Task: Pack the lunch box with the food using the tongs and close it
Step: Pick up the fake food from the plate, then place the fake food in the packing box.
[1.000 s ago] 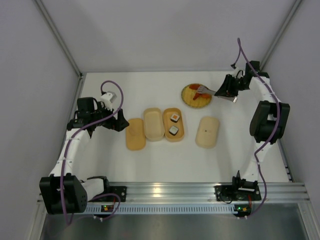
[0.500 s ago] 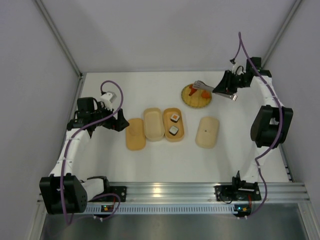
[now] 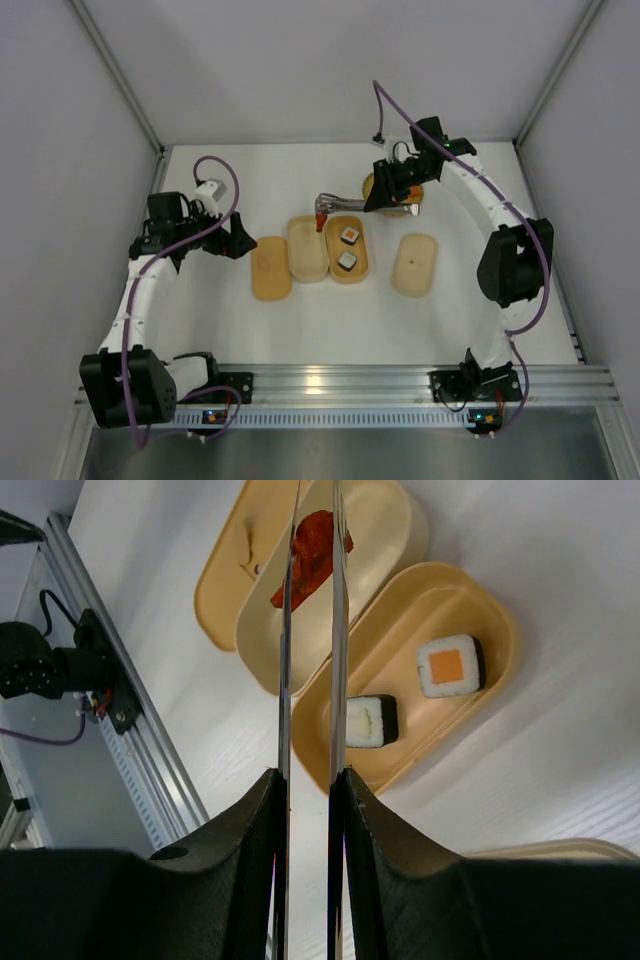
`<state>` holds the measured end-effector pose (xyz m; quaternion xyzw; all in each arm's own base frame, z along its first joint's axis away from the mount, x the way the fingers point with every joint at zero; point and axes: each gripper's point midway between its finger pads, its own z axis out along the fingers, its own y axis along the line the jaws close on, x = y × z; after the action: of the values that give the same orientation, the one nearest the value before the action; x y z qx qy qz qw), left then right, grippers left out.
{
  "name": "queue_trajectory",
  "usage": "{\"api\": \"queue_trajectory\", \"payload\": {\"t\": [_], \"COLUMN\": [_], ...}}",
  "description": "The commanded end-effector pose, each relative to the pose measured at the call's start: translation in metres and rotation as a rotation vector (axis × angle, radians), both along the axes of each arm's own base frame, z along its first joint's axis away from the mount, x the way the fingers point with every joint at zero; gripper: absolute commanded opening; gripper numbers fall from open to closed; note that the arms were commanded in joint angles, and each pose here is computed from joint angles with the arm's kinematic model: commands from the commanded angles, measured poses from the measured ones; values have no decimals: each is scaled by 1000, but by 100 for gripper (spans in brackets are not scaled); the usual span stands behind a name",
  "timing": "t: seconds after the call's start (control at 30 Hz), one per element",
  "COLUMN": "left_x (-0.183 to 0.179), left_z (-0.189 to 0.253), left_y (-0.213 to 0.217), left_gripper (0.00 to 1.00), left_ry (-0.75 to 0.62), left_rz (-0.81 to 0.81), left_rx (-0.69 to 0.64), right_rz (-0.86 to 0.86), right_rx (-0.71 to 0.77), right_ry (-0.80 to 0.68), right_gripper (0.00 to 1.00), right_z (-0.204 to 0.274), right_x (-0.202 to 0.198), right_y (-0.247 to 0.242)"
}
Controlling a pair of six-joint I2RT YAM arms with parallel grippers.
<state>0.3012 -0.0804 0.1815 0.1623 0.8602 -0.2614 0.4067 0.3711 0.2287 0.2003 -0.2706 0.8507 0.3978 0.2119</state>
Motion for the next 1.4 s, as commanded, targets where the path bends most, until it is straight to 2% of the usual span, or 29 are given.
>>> {"api": "queue_trajectory", "payload": {"t": [0.0,0.5,0.97,1.07,1.23,1.37], "left_x": [7,10,12,11,12,10], "left_z": [18,11,3,1,2,4], "left_y": [-1,2,4,4,4,3], "left_gripper": [98,98,98,98,98,98], "left_ry": [-38,-32,-17,-16,-16,-20], "left_rz": [-9,-6,-2,-1,-2,-1], "left_rx": [-34,-18,-10,-7,-9,-13], "right_rz": [84,192,202,201,204,198], "right_rx": [1,-78,-181,-200,-193,-164], "right_ry": [-96,-104,-174,-193,-205,-225], "right_gripper": [0,1,5,11,28,38], "right_z": [24,-8,-35,-36,-29,-10], "right_x": [-12,-29,-9,-7,-10,-11], "right_y": [14,49,55,55,57,61]}}
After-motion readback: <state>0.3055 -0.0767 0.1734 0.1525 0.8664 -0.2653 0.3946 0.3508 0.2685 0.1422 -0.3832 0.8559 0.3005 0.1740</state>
